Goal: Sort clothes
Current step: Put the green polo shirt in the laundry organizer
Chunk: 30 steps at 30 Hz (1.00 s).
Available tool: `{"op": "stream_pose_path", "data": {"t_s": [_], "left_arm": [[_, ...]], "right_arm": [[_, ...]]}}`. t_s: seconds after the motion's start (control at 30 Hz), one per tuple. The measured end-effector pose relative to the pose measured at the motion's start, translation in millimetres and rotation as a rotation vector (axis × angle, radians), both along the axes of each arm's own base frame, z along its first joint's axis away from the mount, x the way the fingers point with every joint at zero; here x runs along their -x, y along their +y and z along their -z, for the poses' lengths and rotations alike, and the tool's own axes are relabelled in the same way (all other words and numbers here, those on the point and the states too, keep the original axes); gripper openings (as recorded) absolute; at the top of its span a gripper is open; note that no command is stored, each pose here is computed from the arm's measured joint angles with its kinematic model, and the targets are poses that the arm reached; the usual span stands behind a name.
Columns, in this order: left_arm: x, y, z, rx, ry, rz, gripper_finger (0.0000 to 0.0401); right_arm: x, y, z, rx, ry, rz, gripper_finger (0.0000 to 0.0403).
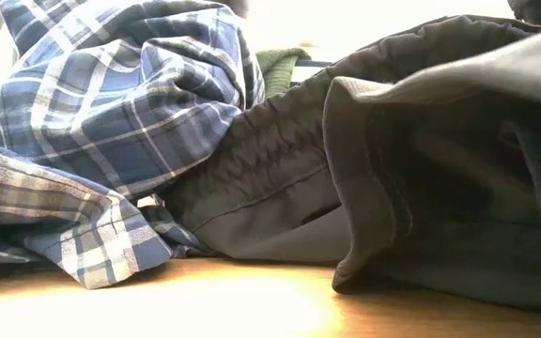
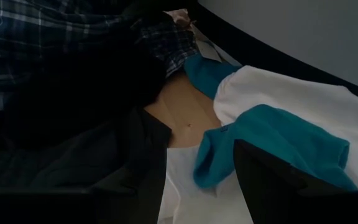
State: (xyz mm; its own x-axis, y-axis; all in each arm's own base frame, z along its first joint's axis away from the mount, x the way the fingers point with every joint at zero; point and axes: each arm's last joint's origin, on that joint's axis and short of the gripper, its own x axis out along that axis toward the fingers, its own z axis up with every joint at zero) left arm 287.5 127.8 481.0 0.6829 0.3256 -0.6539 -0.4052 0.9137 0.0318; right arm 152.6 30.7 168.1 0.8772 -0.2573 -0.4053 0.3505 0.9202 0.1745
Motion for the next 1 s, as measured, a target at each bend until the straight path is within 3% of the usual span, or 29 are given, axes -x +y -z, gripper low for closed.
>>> {"op": "stream_pose_path", "data": {"t_s": [0.27,0.63,0.77,1.0], "left_arm": [[17,-46,-3,0.032,0.111,-0.027,0.0122],[17,-124,18,-0.086,0.210,-0.064,0.0122],[31,-144,36,-0.106,0.207,-0.119,0.0122],[62,-162,80,-0.029,0.115,-0.160,0.0122]], "right_arm": [[0,0,0,0.005,0.004,-0.002,0.0187],[0,1,0,-0.012,0.003,-0.020,0.0187],[0,1,0,-0.035,0.001,-0.017,0.0187],[0,1,0,-0.052,-0.004,-0.026,0.0187]]}}
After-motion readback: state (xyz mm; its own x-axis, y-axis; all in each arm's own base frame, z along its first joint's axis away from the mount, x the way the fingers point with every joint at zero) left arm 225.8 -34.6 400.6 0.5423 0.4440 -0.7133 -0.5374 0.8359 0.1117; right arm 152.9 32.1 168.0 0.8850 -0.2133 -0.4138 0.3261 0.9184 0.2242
